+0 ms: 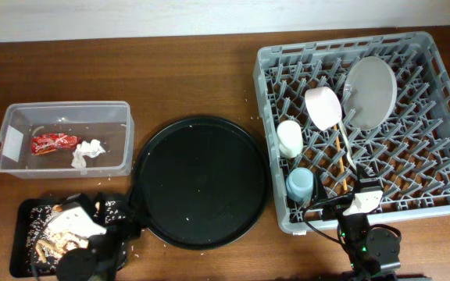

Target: Sort waste into correct bins and load items into the dishwasher rack

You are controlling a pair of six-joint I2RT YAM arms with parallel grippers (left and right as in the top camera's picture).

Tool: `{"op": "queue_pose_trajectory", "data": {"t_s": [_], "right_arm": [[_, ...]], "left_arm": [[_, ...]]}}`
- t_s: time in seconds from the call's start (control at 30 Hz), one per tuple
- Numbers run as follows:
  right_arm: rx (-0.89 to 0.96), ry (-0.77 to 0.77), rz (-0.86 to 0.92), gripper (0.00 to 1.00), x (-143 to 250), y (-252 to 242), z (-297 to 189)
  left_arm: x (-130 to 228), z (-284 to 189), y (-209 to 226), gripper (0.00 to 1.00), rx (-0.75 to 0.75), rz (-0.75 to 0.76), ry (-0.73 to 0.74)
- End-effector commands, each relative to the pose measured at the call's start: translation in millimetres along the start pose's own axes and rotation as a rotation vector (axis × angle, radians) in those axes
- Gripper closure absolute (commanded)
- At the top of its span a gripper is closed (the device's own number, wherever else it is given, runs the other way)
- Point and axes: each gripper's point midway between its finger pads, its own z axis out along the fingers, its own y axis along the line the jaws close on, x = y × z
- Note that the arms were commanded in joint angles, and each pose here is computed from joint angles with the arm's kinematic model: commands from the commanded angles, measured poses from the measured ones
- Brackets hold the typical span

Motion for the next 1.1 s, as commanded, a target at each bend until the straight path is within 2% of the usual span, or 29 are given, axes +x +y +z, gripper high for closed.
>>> {"op": "queue_pose_trajectory", "data": {"t_s": [0.0, 0.13, 0.43, 0.53, 0.73, 1.07], "right_arm": [[0.000, 0.004, 0.004, 0.01, 2, 0, 0], [0.000, 0.004, 0.004, 0.01, 2, 0, 0], [0.000, 0.004, 0.004, 0.01, 2, 0, 0], [0.000, 0.004, 0.004, 0.01, 2, 0, 0], [0.000, 0.004, 0.004, 0.01, 2, 0, 0], [0.000, 0.004, 0.004, 0.01, 2, 0, 0]], "left_arm": [[7, 24, 5, 0.01, 0.061, 0.014, -0.107], [26, 40, 16, 0.01, 0.079, 0.184, -0.165], [62, 43, 38, 0.01, 0.010, 0.523, -0.041], [55, 40, 35, 0.01, 0.013, 0.618, -0.076], [41, 39, 58, 0.01, -0.096, 0.620, -0.104], [41, 39, 59, 0.01, -0.097, 0.620, -0.104]]}}
